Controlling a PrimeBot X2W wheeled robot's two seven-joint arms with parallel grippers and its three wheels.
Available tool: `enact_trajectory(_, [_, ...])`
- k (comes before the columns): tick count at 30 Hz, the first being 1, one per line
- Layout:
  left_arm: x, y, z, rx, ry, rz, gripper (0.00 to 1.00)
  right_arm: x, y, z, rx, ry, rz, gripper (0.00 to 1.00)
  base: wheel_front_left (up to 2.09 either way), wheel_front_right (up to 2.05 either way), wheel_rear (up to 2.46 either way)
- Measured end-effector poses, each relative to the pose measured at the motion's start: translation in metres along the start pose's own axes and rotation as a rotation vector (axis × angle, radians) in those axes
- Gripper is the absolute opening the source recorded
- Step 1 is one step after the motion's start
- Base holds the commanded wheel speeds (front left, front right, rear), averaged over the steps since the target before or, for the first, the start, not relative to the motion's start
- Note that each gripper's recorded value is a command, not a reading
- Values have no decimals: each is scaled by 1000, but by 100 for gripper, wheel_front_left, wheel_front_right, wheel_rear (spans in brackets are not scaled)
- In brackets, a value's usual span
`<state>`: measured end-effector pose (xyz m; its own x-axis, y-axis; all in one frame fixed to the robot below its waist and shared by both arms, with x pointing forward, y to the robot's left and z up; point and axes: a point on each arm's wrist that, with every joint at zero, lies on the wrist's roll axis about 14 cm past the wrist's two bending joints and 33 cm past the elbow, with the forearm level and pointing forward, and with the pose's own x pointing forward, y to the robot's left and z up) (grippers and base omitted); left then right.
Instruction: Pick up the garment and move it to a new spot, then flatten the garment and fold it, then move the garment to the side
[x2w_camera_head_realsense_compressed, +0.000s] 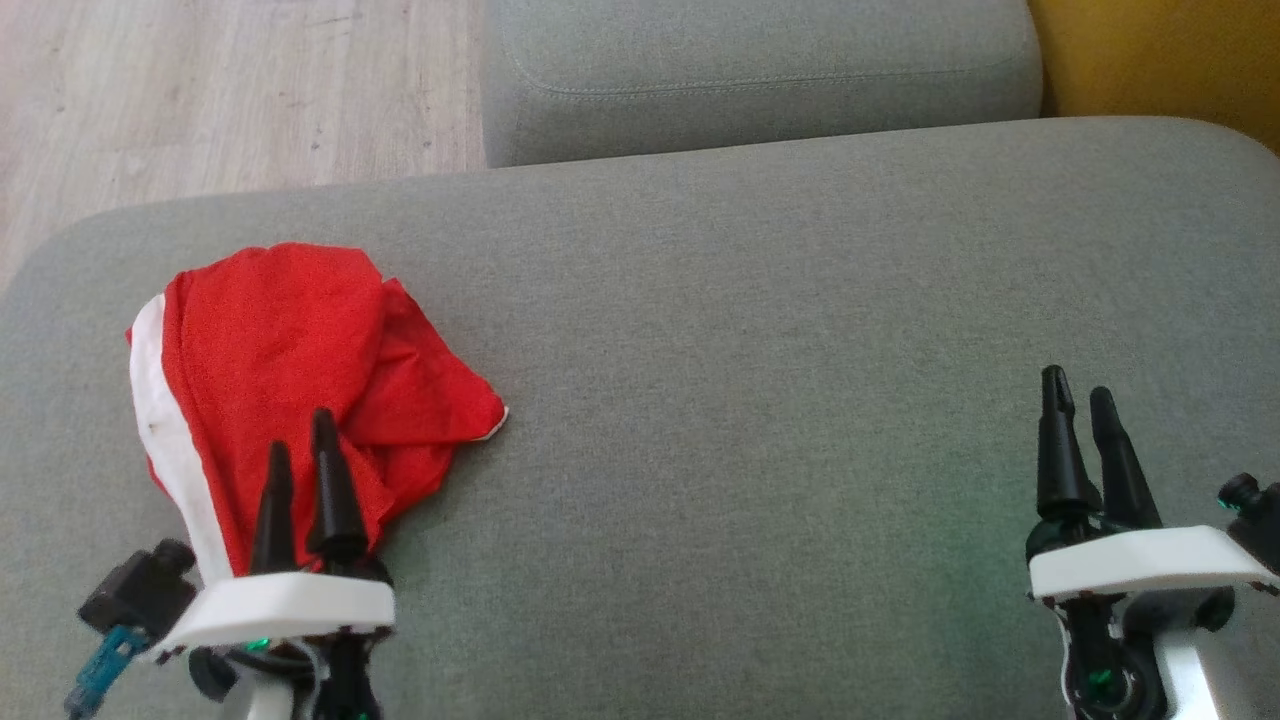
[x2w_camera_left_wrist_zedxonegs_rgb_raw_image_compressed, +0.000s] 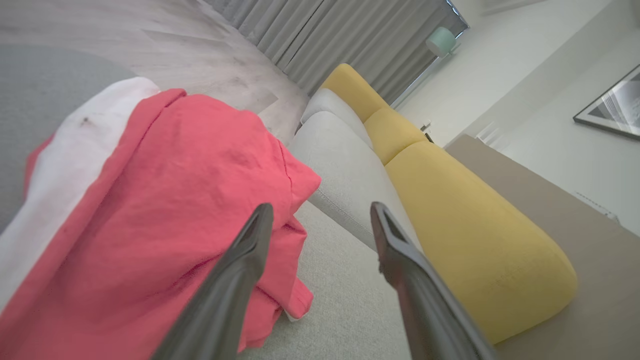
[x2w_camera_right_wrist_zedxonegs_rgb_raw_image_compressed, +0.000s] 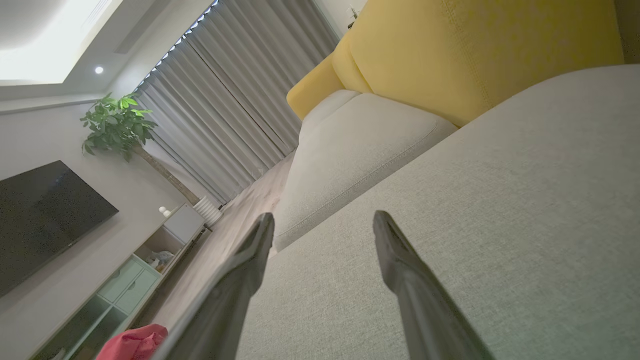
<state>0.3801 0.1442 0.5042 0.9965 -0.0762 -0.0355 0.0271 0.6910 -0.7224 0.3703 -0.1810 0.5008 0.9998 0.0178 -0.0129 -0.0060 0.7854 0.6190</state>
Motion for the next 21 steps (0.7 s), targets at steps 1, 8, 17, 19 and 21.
enact_trajectory(1, [0, -3, -2, 22, 5, -9, 100, 0, 1, 0, -16, -2, 4, 100, 0, 0, 0])
enact_trajectory(8, [2, -23, -14, 176, 32, -82, 100, 0, 7, 2, -126, -14, 27, 100, 0, 0, 0])
enact_trajectory(17, [0, -31, -40, 445, 109, -144, 100, -1, 15, 0, -279, -14, 58, 100, 0, 0, 0])
enact_trajectory(19, [0, -32, -46, 518, 121, -158, 100, -1, 17, -2, -321, -10, 69, 100, 0, 0, 0])
enact_trajectory(21, [0, -33, -49, 560, 120, -161, 100, -1, 20, -4, -358, -10, 79, 100, 0, 0, 0])
